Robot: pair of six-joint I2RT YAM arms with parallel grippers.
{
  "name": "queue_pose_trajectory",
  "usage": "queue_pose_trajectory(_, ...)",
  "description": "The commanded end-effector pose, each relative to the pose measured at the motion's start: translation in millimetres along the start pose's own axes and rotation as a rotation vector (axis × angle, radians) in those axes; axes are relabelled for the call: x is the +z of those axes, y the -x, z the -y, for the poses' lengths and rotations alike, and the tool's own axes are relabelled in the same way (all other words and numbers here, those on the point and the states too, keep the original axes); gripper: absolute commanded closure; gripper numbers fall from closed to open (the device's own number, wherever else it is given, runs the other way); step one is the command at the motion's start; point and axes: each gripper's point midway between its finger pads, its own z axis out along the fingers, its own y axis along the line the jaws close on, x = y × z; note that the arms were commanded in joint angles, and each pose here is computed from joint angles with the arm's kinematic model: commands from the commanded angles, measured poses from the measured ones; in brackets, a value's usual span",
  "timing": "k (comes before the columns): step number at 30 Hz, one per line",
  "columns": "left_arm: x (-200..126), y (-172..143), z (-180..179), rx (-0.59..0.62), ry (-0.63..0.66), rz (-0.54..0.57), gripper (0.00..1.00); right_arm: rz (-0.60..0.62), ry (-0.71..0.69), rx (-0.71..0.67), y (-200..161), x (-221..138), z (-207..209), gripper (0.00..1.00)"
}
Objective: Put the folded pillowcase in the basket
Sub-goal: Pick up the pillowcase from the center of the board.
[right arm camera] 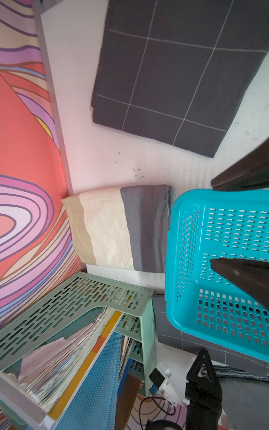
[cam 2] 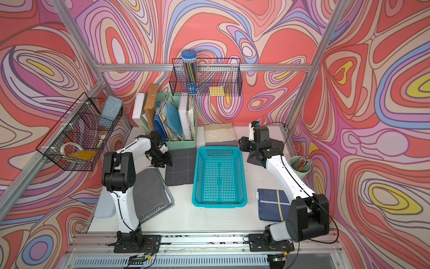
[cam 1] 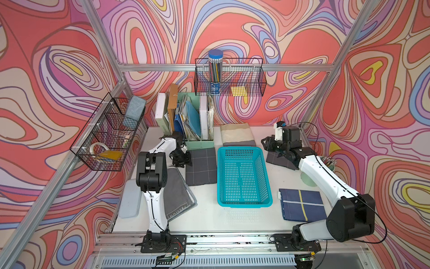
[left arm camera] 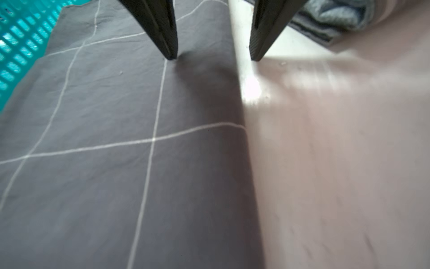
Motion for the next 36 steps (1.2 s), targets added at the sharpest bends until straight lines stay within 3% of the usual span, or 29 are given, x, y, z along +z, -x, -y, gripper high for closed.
queue_pose_trajectory(1,11,-3,-2,-0.012,-0.036,-0.024,0.46,0.006,0.02,-0.008,4,0,-4,0.52)
queue_pose_trajectory(11,27,-16,10,-0.038,-0.141,-0.073,0.48,0.015,0.013,-0.013,7,-1,-4,0.52)
queue_pose_trajectory(18,34,-24,17,-0.056,-0.199,-0.101,0.57,0.022,0.016,-0.015,7,-1,-4,0.52)
queue_pose_trajectory(29,-8,-8,45,-0.039,-0.304,0.007,0.65,0.014,0.027,-0.01,4,1,-5,0.52)
queue_pose_trajectory(31,-10,-7,48,-0.04,-0.317,0.013,0.72,0.01,0.027,-0.009,3,3,-4,0.52)
queue_pose_trajectory(34,-11,-6,49,-0.045,-0.327,0.017,0.96,0.007,0.029,-0.009,2,2,-5,0.52)
queue_pose_trajectory(36,-12,-5,50,-0.048,-0.329,0.02,1.0,0.011,0.024,-0.01,3,2,-4,0.52)
